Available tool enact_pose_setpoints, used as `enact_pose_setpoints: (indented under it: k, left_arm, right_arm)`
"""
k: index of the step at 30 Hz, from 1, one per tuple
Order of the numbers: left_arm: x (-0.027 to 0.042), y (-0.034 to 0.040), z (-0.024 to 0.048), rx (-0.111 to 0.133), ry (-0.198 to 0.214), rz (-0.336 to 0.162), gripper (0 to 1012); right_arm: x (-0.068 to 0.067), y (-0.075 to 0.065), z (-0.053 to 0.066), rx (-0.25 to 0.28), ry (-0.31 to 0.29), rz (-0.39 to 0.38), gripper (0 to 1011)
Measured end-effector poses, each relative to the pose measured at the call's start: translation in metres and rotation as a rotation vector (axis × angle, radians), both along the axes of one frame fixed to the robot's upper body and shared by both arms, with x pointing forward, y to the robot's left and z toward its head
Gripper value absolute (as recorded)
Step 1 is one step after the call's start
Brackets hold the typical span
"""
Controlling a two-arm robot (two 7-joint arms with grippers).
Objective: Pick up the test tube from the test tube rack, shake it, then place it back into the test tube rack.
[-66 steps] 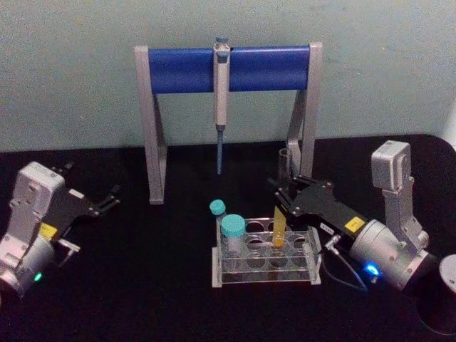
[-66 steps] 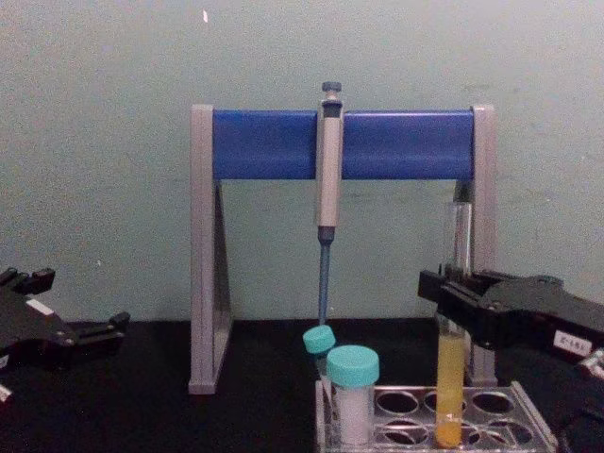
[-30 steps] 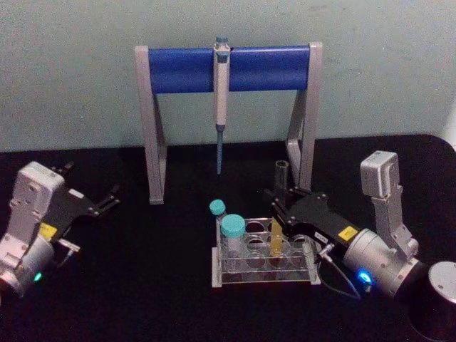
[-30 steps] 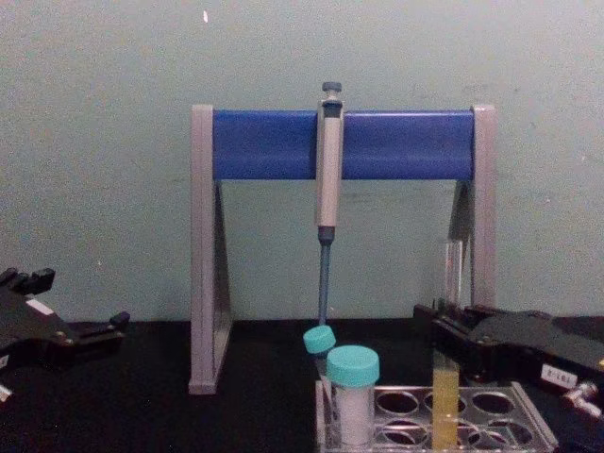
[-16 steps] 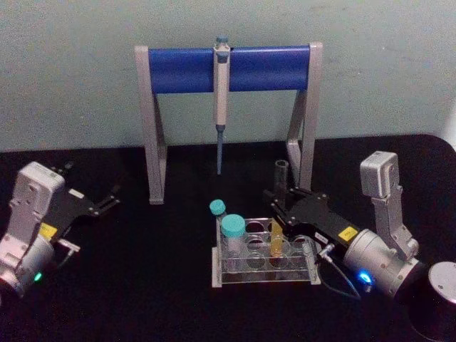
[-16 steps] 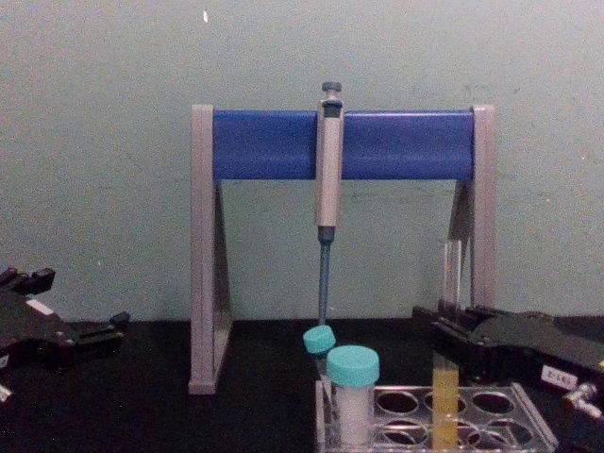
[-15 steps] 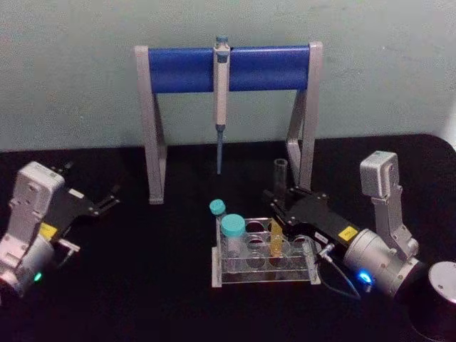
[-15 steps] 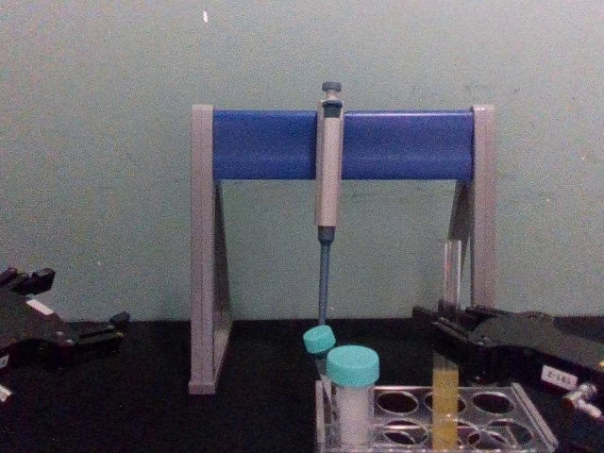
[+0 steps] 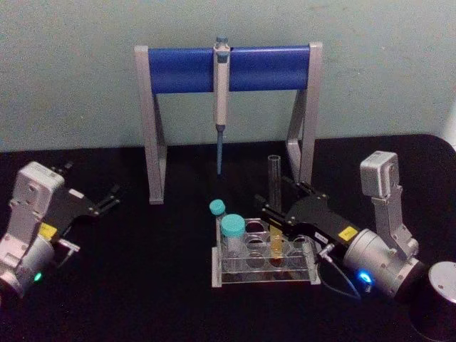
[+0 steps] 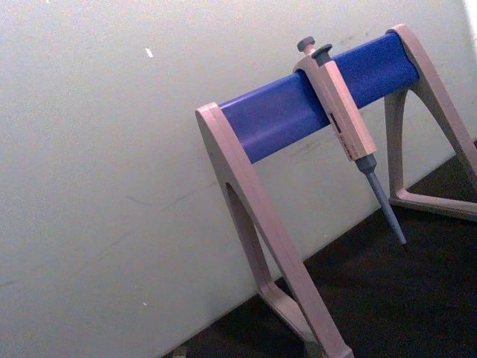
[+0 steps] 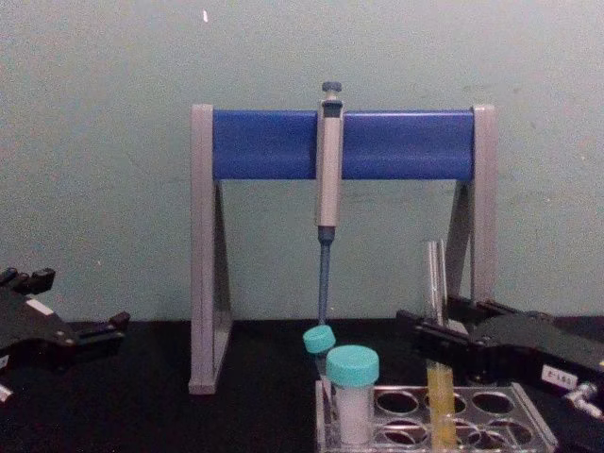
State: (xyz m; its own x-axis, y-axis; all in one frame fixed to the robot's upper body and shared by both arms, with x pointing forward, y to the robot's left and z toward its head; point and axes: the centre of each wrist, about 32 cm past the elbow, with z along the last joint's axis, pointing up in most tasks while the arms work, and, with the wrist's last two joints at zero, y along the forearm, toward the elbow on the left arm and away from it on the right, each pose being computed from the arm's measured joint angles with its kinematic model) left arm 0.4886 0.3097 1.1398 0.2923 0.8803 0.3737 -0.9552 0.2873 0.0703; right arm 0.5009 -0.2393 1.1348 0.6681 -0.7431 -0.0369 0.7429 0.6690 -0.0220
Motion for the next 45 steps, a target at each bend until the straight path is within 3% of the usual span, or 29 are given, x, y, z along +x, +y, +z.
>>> enact_pose_setpoints:
  k: [9,22,30,35,45]
  left_arm:
    - [0.0000,0.0000,0.0000,0.000,0.000,0.000,1009]
    - [0.0000,0.0000,0.0000,0.000,0.000,0.000,1010]
    - [0.0000,0.0000,0.0000,0.000,0.000,0.000,1010]
    - [0.0000,0.0000,0.0000,0.000,0.000,0.000,1010]
    - [0.0000,0.0000,0.0000,0.000,0.000,0.000,1009]
  right_arm:
    - [0.000,0.000,0.000,0.001,0.000,0.000,999]
    - [-0.006,-0.004,0.002,-0.002,-0.009,0.006,1000]
    - [-0.028,-0.016,0.007,0.000,-0.037,-0.036,1000]
    - [-0.049,-0.028,0.007,-0.028,-0.073,-0.181,1000]
    - [-0.058,-0.030,-0.012,-0.081,-0.086,-0.414,1000]
